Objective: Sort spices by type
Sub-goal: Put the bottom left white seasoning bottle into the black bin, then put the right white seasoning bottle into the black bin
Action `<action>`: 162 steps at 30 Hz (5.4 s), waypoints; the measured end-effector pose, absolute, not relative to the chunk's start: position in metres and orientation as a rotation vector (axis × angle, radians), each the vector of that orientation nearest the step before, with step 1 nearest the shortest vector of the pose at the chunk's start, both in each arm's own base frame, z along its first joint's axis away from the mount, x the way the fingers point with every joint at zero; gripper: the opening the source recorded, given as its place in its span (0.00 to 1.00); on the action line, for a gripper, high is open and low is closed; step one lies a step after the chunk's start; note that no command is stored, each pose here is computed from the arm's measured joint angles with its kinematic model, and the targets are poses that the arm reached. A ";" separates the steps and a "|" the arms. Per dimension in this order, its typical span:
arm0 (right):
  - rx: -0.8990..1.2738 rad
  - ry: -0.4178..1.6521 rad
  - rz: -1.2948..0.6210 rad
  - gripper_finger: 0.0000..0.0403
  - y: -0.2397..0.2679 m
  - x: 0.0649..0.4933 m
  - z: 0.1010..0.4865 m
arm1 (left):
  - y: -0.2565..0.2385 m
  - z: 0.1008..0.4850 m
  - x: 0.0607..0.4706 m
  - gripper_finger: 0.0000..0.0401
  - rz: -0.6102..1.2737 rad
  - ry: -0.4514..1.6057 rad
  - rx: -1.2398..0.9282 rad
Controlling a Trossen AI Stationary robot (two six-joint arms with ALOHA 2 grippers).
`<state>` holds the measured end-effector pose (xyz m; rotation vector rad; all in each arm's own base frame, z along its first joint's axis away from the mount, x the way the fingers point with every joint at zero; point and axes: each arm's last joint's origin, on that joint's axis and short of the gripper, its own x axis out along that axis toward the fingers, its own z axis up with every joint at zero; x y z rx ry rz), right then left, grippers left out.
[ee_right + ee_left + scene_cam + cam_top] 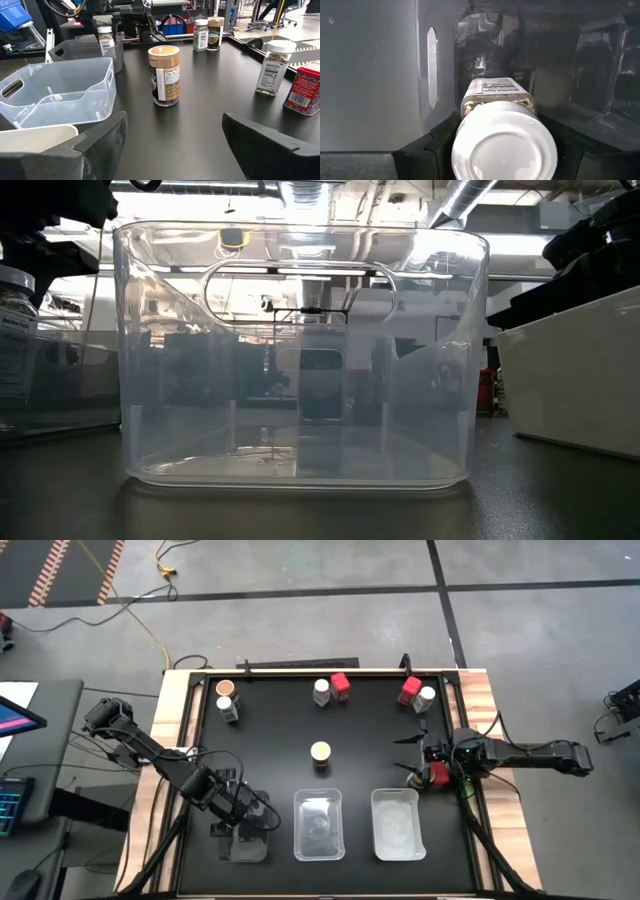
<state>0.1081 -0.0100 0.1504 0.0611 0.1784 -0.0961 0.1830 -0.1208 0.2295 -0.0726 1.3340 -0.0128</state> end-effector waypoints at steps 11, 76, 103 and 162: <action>0.061 0.178 -0.096 0.90 -0.010 0.108 0.150 | -0.121 0.229 0.183 0.65 -0.014 1.338 -0.083; 0.061 0.178 -0.096 0.90 -0.010 0.108 0.150 | -0.120 0.292 0.191 0.66 0.059 1.189 0.012; 0.061 0.179 -0.096 0.90 -0.010 0.108 0.150 | -0.068 0.370 0.133 0.66 0.285 0.716 -0.014; 0.090 -0.064 -0.382 0.88 -0.024 0.104 0.238 | -0.055 0.333 0.169 0.66 0.601 0.616 -0.158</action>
